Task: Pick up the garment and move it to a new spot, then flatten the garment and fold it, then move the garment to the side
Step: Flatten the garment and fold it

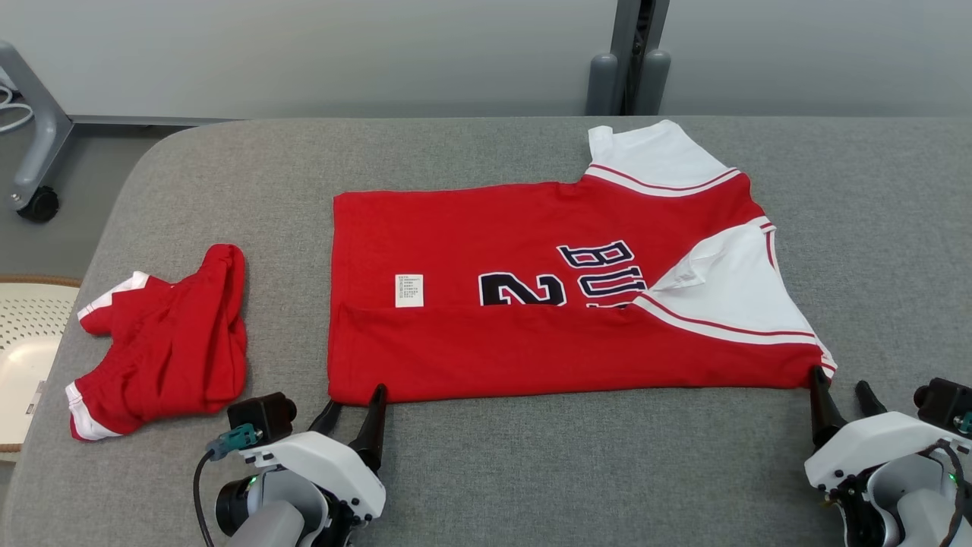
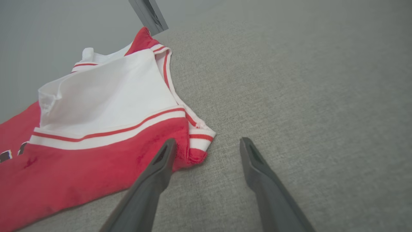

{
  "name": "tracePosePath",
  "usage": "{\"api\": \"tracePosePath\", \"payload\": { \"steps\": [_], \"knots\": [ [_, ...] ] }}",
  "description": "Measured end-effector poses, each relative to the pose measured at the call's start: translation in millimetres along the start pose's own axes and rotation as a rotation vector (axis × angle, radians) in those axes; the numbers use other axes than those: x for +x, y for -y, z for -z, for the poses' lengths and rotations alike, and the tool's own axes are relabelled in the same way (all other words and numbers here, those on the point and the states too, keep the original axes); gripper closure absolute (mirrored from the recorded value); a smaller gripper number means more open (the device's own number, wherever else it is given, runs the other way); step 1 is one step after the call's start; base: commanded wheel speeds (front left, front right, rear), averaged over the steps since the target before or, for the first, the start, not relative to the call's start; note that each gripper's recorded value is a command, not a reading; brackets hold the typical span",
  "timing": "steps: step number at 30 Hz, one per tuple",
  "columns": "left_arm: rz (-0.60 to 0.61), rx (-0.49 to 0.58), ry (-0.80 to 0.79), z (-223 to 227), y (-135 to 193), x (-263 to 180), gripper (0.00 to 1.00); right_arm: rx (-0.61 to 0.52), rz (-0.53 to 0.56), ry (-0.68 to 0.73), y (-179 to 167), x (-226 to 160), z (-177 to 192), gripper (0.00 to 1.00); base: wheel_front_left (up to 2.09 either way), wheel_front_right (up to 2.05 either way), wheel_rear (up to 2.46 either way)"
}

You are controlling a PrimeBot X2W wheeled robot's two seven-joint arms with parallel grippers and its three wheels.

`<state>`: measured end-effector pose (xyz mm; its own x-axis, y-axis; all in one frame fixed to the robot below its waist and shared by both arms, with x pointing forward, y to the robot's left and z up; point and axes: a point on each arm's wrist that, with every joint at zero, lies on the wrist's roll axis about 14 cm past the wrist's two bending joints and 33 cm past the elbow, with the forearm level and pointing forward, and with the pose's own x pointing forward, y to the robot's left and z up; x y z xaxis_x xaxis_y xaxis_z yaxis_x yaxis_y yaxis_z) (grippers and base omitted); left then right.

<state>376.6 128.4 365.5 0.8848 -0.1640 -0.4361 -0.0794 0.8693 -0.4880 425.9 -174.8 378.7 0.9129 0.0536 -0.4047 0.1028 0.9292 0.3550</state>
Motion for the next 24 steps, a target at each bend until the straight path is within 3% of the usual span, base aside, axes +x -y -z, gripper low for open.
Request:
{"api": "tracePosePath", "payload": {
  "steps": [22, 23, 24],
  "knots": [
    [-0.006, -0.048, -0.028, 4, 2, 11, 0.00, -0.004, -0.065, -0.059, -23, 18, 10, 0.00, 0.00, 0.00, 0.00],
    [-0.004, -0.047, -0.029, 4, 2, 13, 0.08, -0.004, -0.067, -0.058, -23, 19, 10, 0.00, 0.00, 0.00, 0.00],
    [-0.004, -0.047, -0.029, 4, 2, 13, 0.49, -0.004, -0.067, -0.058, -23, 19, 10, 0.00, 0.00, 0.00, 0.00]
  ]
}}
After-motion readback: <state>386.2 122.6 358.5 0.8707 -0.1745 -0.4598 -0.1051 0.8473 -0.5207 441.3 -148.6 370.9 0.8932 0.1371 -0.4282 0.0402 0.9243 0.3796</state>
